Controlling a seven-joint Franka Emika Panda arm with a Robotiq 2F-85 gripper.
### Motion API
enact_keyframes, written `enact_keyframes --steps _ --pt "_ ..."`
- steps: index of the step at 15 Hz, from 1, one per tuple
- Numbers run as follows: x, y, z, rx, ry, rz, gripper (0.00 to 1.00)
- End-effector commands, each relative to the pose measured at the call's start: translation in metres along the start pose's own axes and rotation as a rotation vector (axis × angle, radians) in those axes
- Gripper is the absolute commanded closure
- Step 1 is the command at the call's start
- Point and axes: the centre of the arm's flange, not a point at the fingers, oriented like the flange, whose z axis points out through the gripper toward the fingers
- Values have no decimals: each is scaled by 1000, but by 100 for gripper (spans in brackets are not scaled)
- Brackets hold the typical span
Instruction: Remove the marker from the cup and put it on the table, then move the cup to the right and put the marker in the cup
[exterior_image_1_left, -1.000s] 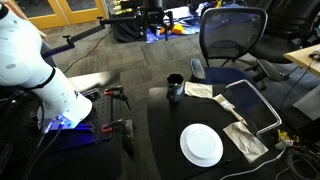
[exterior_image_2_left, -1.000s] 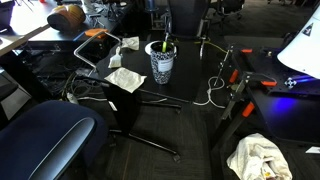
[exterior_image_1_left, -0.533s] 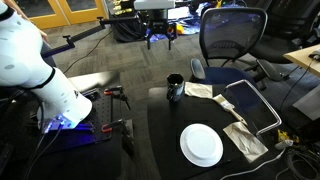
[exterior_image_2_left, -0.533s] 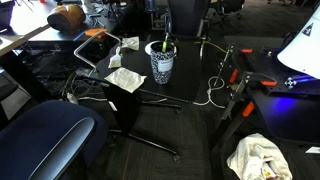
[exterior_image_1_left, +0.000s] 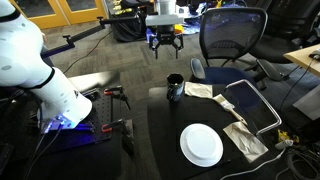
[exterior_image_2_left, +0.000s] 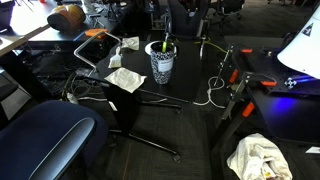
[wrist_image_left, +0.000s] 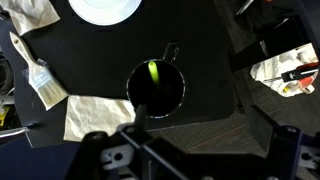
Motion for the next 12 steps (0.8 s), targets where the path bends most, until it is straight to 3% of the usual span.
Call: enact_keyframes --steps 1,10,11,12 --pt "0 0 0 1 0 0 0" --pt "-4 3 14 -32 -15 -38 0" --pt "-5 4 16 -41 -24 -44 1" --pt "-6 5 18 -50 -26 -56 9"
